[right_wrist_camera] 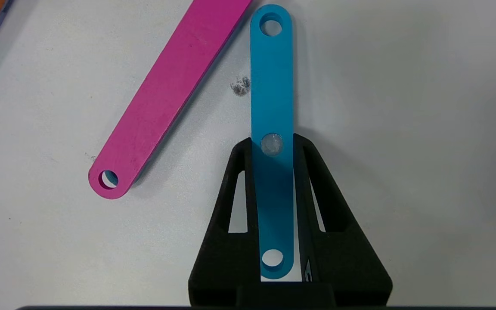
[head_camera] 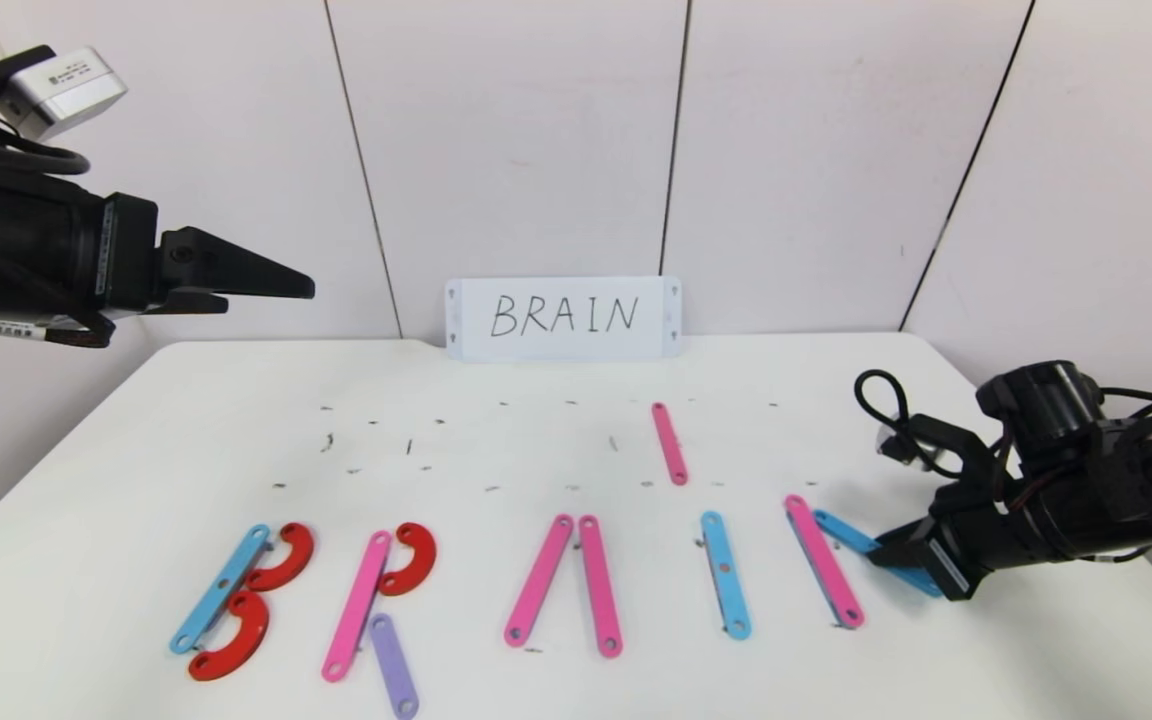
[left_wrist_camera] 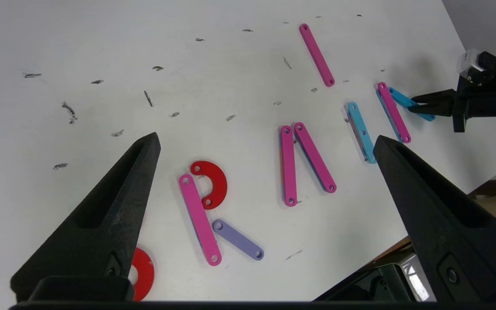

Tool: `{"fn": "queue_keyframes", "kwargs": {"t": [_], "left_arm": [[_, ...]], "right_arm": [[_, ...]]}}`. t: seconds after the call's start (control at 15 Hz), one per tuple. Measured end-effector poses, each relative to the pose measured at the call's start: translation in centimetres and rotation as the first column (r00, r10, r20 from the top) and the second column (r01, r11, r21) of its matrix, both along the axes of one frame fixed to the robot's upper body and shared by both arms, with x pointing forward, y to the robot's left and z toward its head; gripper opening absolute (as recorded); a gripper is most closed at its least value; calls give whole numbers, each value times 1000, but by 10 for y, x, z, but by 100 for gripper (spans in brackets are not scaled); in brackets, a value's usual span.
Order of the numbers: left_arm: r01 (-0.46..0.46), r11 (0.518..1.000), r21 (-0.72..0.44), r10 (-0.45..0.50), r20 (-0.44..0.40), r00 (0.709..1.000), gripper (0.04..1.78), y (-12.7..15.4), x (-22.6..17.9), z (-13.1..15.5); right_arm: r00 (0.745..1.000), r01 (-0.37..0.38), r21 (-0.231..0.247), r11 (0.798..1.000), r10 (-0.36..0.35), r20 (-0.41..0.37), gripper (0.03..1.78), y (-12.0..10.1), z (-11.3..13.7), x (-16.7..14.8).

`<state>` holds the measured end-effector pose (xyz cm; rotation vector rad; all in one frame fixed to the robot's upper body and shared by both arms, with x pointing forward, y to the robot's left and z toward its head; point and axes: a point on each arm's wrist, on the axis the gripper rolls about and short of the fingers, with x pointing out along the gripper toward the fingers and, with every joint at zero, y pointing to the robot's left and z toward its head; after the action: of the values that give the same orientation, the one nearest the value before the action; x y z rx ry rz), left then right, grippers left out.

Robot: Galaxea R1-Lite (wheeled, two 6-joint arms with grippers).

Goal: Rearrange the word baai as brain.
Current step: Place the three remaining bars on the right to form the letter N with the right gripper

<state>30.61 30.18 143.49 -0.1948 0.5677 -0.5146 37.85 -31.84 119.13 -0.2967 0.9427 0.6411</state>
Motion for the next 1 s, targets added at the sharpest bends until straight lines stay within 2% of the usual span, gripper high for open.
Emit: {"fn": "queue_keyframes", "kwargs": {"t": [0.13,0.27,0.4,0.6,0.73,0.87,1.0], "left_arm": [[1,1000,0,-1,0,1000,173,0,0,0],[0,1000,0,0,0,1000,173,0,0,0],[1,1000,0,-1,0,1000,173,0,0,0],[3,1000,0,-3,0,1000,173,0,0,0],[2,1000,0,-2,0,1000,173,0,0,0],[2,1000,0,-2,0,1000,173,0,0,0],[2,1000,0,-2,0,1000,173,0,0,0]], "right_arm": [[1000,0,2,1000,0,1,31,0,0,1],[1000,0,2,1000,0,-2,44,1,1,0],[1000,2,2,1000,-2,-1,67,0,1,0],[1000,4,5,1000,-4,5,120,0,3,0],[1000,5,5,1000,-5,6,147,-1,3,0],[1000,7,5,1000,-7,6,165,-1,4,-1],[1000,10,7,1000,-10,10,173,-1,5,-1]]}}
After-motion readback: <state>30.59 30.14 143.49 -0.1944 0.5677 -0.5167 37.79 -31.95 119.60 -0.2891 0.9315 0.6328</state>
